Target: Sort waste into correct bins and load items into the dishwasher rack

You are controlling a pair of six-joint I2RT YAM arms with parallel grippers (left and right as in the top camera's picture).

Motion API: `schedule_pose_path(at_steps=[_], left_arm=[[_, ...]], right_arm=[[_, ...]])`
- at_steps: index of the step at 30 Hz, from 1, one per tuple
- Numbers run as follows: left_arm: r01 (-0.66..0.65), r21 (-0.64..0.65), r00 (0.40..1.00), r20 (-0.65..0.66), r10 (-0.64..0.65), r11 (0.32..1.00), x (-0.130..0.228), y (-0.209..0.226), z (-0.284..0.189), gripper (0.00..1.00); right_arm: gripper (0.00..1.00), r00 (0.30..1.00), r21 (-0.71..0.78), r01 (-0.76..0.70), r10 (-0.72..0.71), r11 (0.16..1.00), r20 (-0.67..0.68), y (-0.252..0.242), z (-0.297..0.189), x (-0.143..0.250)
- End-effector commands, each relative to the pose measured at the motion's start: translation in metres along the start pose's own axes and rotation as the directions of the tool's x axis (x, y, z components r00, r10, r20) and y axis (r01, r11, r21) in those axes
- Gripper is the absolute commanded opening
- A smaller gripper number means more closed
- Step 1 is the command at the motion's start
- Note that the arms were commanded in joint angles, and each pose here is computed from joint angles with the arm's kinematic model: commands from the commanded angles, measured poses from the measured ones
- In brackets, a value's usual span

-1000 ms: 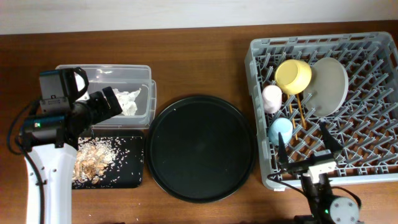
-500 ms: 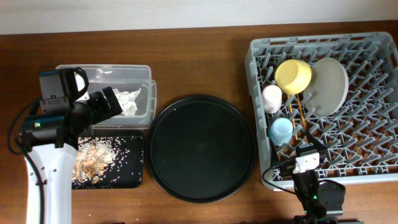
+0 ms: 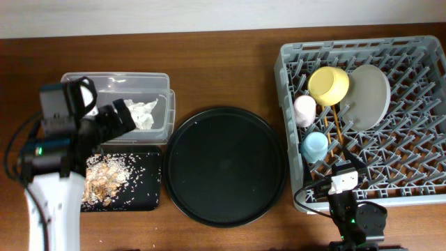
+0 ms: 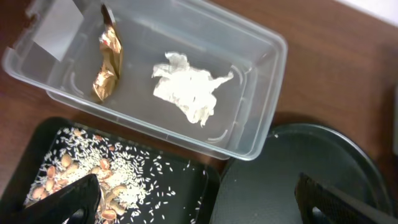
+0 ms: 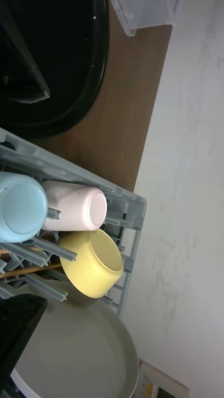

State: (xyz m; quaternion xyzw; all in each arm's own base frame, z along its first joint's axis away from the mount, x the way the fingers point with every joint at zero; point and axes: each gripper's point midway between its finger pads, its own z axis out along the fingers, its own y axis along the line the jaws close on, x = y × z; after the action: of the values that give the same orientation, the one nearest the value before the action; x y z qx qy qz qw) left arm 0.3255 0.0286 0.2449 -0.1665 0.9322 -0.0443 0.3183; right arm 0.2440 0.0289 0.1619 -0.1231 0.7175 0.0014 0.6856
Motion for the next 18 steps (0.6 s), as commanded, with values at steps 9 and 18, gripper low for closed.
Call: schedule_pose_path(at_steps=[9, 18], left_arm=[[-0.061, 0.121, 0.912, 0.411, 0.006, 0.991, 0.089, 0.016, -0.019, 0.99], [-0.217, 0.264, 0.686, 0.726, -0.046, 0.94, 0.1, -0.003, -0.004, 0.99]], right_arm=[[0.99, 1.0, 0.0, -0.012, 0.012, 1.0, -0.003, 0.001, 0.0, 0.002], [0.99, 1.0, 0.0, -0.012, 0.012, 1.0, -0.003, 0.001, 0.0, 0.002]])
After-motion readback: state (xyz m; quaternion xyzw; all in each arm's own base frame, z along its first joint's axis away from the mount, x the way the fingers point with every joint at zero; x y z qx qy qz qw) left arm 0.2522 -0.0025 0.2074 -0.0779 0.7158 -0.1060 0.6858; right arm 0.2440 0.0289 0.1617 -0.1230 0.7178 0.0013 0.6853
